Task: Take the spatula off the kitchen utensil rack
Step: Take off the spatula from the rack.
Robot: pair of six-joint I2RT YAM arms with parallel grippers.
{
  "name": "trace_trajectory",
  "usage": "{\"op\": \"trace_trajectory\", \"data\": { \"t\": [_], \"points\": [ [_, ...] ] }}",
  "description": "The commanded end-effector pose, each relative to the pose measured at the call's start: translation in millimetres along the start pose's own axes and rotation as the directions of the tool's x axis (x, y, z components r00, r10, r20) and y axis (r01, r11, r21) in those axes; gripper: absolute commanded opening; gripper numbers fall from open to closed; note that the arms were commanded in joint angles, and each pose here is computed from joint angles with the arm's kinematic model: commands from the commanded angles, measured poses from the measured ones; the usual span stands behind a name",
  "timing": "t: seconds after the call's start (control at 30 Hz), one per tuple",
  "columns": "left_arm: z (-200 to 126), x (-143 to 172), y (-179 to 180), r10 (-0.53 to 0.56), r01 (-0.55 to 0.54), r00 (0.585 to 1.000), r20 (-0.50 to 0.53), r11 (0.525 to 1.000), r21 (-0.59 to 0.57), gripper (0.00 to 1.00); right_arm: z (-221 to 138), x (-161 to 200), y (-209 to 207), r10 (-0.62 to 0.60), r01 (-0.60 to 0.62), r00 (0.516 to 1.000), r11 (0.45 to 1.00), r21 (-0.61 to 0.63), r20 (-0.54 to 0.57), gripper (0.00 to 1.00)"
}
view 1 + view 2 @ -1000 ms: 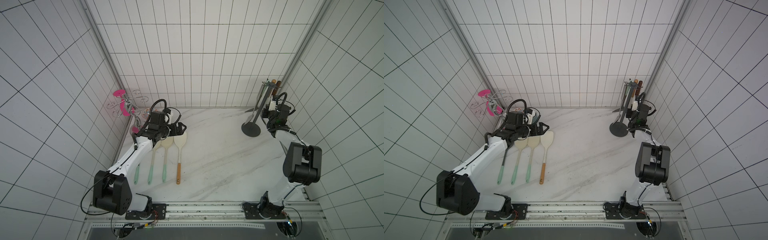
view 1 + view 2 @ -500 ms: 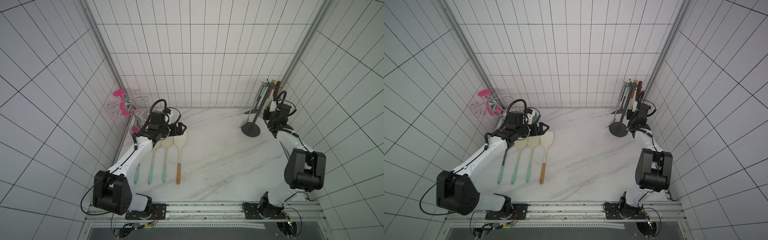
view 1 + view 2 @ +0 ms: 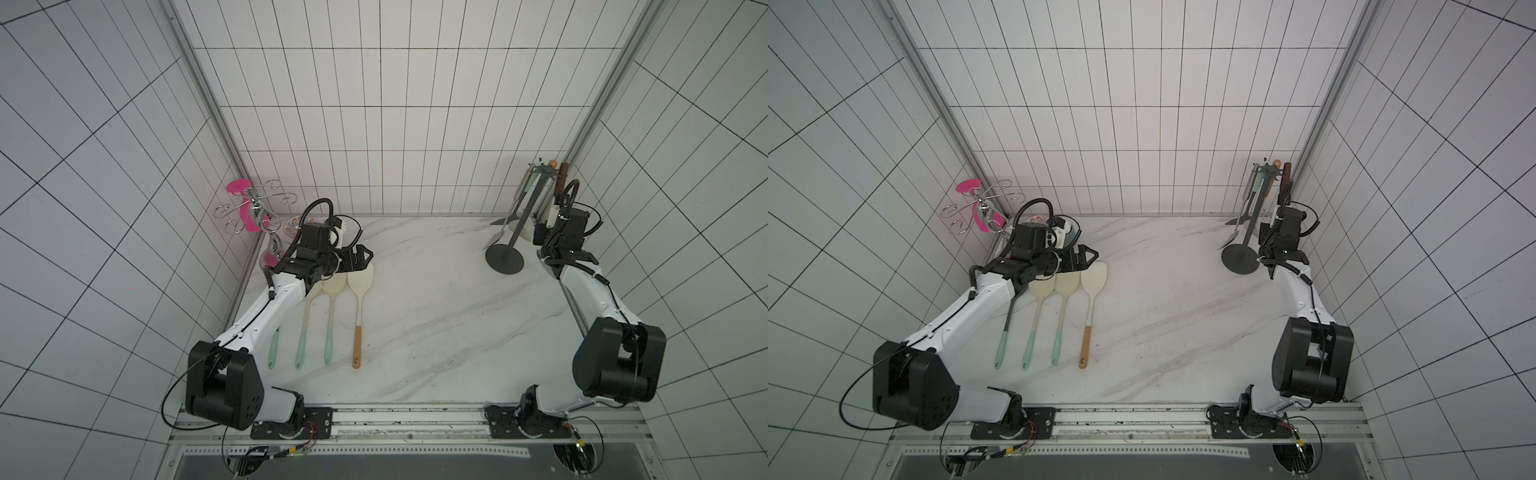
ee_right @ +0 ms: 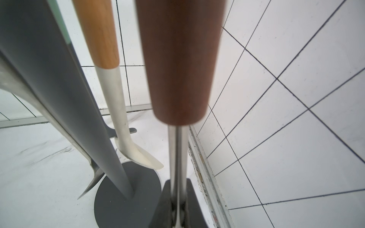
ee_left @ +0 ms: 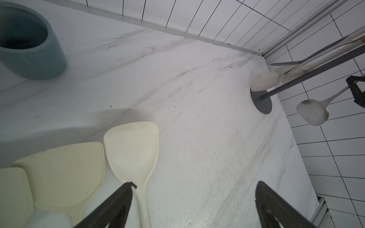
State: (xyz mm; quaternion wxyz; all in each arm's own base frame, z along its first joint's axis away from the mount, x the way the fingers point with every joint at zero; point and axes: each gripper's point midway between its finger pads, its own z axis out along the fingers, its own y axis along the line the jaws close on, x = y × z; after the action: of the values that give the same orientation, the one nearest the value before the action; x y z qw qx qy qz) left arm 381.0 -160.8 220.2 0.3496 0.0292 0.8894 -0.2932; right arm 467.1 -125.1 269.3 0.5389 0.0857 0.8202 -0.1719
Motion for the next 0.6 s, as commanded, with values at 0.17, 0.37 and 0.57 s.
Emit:
{"op": "trace_trajectory", "data": {
  "t": [0.17,0.37,0.57],
  "points": [
    [1,-4,-1,0.011,-0.011,1.0,0.019,1.0,0.012,0.98,-48,-88,-27,0.031,-0.047,0.971,0.997,0.063,0.236,0.0],
    [2,-2,-2,0.012,-0.012,1.0,0.016,1.0,0.018,0.98,-50,-82,-33,-0.044,0.026,0.979,0.996,0.091,0.198,0.0],
    [2,-1,-3,0.015,-0.015,1.0,0.012,1.0,0.02,0.98,-44,-81,-41,0.012,-0.006,0.973,1.0,-0.031,0.229,0.0]
  ]
}}
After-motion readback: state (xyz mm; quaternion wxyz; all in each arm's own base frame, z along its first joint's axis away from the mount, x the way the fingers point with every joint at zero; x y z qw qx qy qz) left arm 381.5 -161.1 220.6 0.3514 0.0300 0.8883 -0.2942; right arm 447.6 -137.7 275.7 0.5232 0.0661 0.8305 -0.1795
